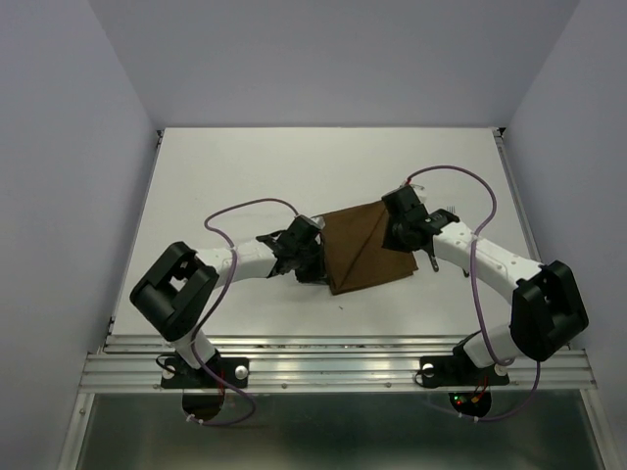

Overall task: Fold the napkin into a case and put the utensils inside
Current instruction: Move the upper triangle-folded napkin to the center of the board, then pick up the upper triangle-folded napkin from the center of the board.

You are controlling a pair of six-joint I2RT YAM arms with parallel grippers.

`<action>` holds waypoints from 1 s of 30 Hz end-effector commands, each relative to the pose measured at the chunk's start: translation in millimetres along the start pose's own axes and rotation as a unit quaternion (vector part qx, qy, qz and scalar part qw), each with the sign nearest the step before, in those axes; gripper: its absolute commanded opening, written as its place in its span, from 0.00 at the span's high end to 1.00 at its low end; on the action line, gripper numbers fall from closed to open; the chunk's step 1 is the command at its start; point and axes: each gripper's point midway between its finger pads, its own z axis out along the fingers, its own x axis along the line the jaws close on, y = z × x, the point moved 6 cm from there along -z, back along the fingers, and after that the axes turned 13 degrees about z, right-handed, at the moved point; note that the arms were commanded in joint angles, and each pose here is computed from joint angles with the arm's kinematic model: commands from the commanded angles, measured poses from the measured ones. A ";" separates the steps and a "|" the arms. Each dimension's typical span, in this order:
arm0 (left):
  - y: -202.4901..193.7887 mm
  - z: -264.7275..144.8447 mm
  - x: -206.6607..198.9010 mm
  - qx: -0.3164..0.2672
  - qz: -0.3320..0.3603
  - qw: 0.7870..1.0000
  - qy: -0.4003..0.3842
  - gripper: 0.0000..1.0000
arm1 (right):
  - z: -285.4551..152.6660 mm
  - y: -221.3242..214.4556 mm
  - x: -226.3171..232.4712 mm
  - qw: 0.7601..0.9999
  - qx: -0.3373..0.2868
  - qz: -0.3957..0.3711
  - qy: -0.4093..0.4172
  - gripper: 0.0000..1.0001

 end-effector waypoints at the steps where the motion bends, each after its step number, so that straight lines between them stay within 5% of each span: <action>1: -1.1 -32.8 -12.1 -0.022 -0.002 0.999 -0.023 1.00 | -19.0 19.0 3.8 0.999 -0.043 -0.002 0.009 0.70; 9: 34.4 -71.2 32.4 -0.082 -0.026 0.995 0.050 1.00 | -17.4 16.8 21.1 0.999 -0.031 -0.040 0.016 0.70; 20: 83.3 -111.3 85.4 -0.145 -0.088 0.979 0.114 1.00 | 8.5 -54.7 114.7 0.984 -0.003 -0.175 0.036 0.61; 30: 79.5 -113.5 101.7 -0.146 -0.108 0.977 0.111 0.87 | 27.2 -108.7 123.5 0.966 0.030 -0.256 0.006 0.48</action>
